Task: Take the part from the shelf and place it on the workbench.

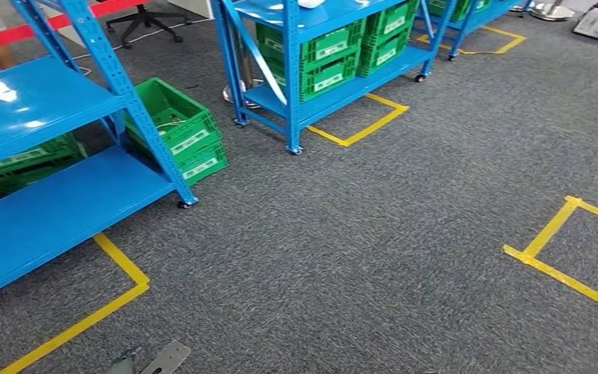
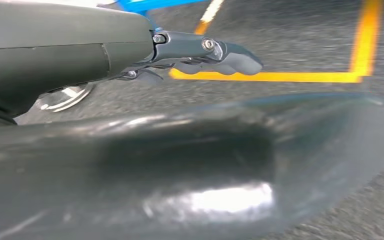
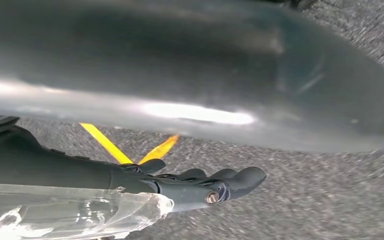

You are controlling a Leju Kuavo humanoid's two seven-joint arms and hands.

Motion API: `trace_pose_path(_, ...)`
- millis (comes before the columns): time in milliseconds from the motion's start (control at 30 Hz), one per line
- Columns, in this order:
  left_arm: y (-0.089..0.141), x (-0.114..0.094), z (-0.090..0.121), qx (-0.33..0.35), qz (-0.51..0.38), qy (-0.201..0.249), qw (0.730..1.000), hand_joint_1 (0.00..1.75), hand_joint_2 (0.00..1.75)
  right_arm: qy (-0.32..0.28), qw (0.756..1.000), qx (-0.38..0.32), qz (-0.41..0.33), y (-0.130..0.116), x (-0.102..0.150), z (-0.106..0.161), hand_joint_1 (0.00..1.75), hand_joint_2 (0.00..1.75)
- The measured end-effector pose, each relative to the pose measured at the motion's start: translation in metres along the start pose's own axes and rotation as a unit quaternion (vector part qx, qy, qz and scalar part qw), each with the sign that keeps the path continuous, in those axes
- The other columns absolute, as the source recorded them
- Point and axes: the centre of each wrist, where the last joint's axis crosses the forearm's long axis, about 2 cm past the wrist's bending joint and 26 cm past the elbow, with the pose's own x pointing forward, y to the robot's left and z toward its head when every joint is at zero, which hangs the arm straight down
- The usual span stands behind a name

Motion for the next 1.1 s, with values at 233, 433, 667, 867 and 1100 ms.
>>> trace_pose_path(233,0.0003,-0.0004,-0.0002,0.000,0.000,0.003,1.000,0.00,0.00,0.004,1.000,0.000,0.000,0.0004,-0.0033,0.0013,0.00,0.00)
trace_pose_path(433,0.0003,-0.0003,-0.0002,0.000,0.000,0.003,1.000,0.00,0.00,0.004,1.000,0.000,0.000,0.0003,-0.0030,0.0011,0.00,0.00)
trace_pose_path(667,-0.0009,0.0000,0.0007,-0.001,0.001,0.005,1.000,0.00,0.00,0.004,1.000,0.000,-0.001,0.0011,-0.0023,0.0014,0.00,0.00)
trace_pose_path(867,-0.0013,-0.0001,0.0010,-0.002,0.002,0.005,1.000,0.00,0.00,0.005,1.000,0.000,-0.002,0.0011,-0.0023,0.0013,0.00,0.00)
trace_pose_path(1100,-0.0012,0.0003,0.0010,-0.001,0.003,0.006,1.000,0.00,0.00,0.002,1.000,-0.001,-0.002,0.0007,0.0006,0.0002,0.00,0.00)
